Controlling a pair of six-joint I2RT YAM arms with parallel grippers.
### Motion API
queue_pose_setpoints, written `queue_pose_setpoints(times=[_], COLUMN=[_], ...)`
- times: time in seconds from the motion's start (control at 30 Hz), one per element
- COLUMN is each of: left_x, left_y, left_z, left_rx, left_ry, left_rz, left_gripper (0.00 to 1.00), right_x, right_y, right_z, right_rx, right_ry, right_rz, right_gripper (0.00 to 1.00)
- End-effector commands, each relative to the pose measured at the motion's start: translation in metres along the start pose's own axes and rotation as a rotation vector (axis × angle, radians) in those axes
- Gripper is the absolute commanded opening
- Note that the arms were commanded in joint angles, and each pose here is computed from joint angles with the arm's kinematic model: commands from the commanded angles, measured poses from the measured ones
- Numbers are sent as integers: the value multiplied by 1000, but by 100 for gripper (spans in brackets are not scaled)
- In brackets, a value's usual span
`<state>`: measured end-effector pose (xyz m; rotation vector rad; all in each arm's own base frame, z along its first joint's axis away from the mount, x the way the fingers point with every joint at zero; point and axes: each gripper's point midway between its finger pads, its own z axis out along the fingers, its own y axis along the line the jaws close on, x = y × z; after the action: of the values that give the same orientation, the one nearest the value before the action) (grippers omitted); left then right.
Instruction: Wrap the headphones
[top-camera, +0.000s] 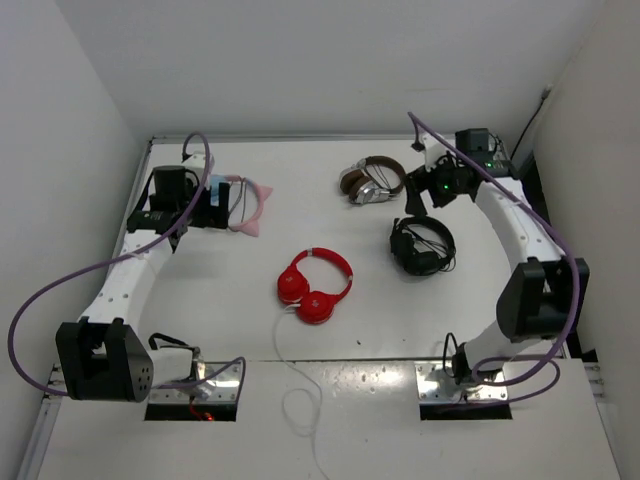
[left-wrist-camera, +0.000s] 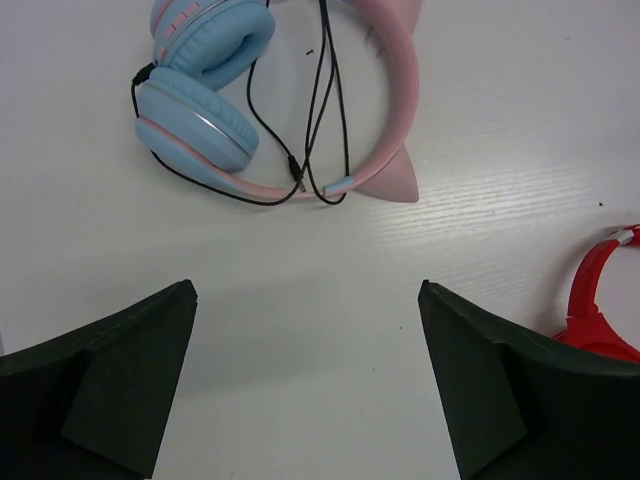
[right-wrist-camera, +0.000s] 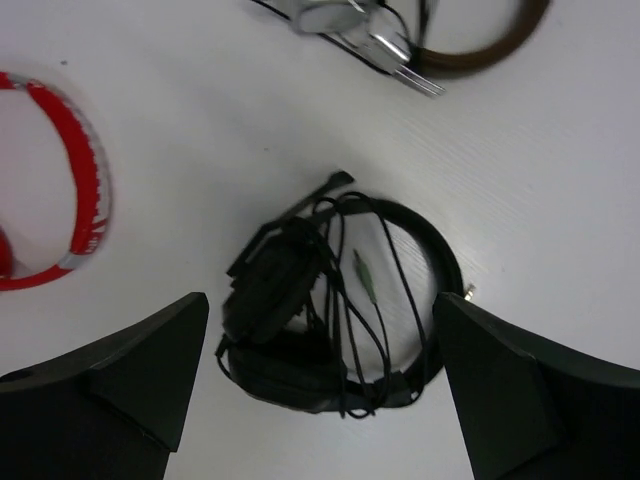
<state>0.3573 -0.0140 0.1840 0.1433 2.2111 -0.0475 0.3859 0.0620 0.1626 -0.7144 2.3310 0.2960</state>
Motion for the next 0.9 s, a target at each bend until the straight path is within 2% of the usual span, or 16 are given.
queue_pose_setpoints(times=[0.0,0.13,0.23,0.4,0.53,0.67,0.87], left_x=[-1,1,9,17,21,30,45], left_y=[8,19,25,22,26,32,36], left_z=[-6,-13,-17,-23,-24,-23,-20], left_rx=[-40,-105,-145,-107,-125,-136,-146], left_ry=[2,7,43,95,111,133,163], left_rz=[-20,-65,-92,-37,-28,-21,-34], left_gripper=[99,98,96,100,100,100,100], right_x=[-22,-14,-11,-18,-38,-27,-23], right_y=[40,93,115,120,120,136,152], right_z=[5,45,67,90,104,125,129], right_rx=[-142,-215,-250,-245,-239,-299,-343], right_ry=[-11,119,191,245,211,308,349], right_rz=[-92,-251,-310,-281,-297,-314,-388], right_gripper=[94,90,90,91,91,84,81])
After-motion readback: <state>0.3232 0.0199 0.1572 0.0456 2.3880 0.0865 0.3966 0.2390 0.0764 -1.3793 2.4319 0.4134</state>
